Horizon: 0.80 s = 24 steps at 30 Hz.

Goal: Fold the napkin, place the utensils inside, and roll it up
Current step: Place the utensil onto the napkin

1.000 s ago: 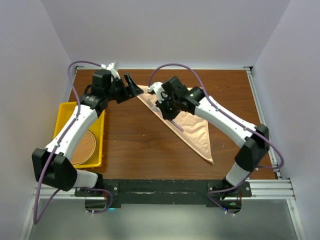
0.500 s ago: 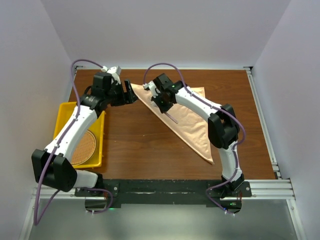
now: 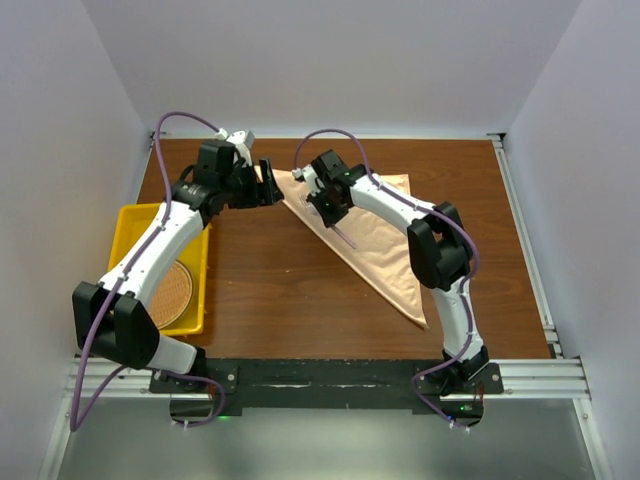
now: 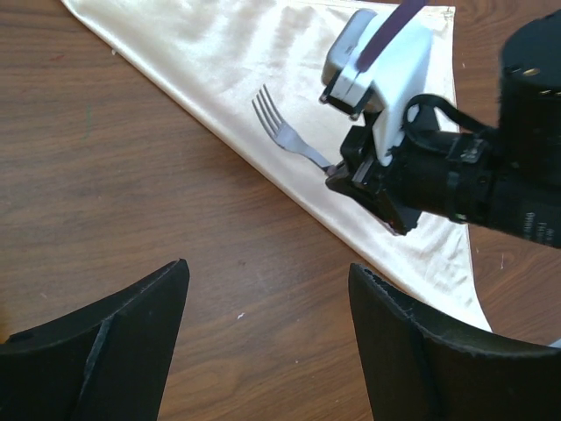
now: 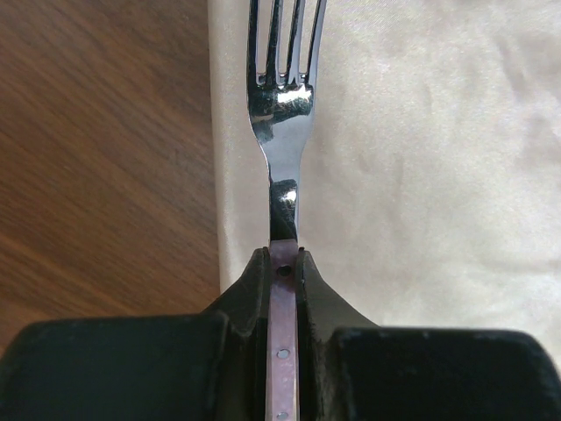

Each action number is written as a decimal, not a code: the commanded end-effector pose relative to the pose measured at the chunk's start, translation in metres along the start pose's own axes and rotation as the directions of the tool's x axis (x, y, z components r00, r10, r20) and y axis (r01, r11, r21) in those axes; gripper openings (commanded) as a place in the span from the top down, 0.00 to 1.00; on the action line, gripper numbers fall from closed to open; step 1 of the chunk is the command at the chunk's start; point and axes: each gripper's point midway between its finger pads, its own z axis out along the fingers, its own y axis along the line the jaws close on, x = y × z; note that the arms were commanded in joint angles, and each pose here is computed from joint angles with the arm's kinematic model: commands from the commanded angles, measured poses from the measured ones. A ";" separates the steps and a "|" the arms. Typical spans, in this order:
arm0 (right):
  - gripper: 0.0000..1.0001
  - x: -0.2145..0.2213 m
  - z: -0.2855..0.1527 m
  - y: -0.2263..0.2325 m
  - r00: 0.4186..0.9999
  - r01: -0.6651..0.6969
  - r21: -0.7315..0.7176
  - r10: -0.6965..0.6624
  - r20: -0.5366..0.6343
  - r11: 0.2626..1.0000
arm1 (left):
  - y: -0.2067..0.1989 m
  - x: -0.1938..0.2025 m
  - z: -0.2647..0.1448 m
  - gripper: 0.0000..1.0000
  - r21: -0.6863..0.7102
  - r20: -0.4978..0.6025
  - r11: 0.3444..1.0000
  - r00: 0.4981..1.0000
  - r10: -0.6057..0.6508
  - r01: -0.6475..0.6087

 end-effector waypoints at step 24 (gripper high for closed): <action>0.97 0.010 0.025 0.009 1.000 -0.009 -0.038 0.008 -0.013 0.999 | -0.007 -0.017 0.003 0.21 0.029 0.036 0.999 0.999 0.020 -0.021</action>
